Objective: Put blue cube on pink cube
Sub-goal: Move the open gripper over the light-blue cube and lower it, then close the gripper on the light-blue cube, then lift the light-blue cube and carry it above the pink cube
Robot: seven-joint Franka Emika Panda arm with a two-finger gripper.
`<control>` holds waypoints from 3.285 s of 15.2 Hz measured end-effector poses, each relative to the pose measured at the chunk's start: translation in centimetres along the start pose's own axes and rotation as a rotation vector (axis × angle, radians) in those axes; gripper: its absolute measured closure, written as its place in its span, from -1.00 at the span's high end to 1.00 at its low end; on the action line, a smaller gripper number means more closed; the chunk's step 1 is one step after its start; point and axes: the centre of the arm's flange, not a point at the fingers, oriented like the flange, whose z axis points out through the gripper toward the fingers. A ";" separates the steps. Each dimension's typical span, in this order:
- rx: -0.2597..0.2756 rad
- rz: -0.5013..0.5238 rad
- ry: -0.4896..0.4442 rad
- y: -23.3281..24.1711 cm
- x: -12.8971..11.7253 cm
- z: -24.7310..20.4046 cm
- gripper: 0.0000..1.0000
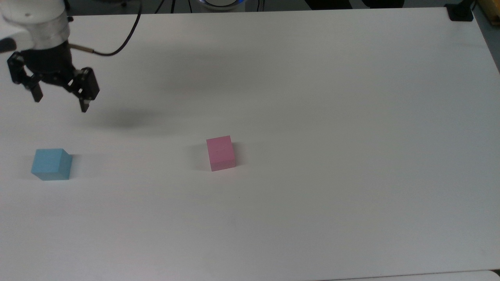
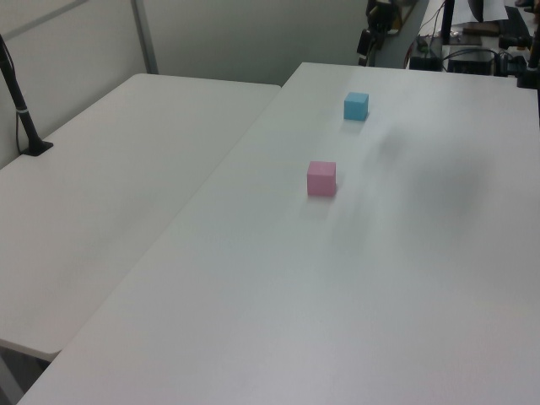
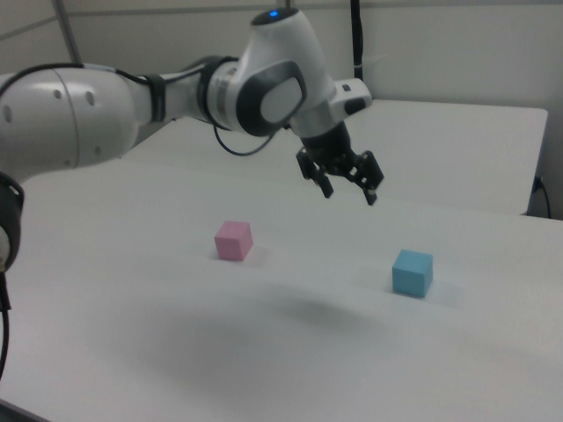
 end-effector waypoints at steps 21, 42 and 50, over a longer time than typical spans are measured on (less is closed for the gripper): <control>-0.117 -0.097 0.017 2.2 1.3 17.7 1.00; -0.156 0.028 0.096 4.2 2.5 13.8 0.23; -0.034 0.094 -0.009 -1.8 2.5 -1.2 0.23</control>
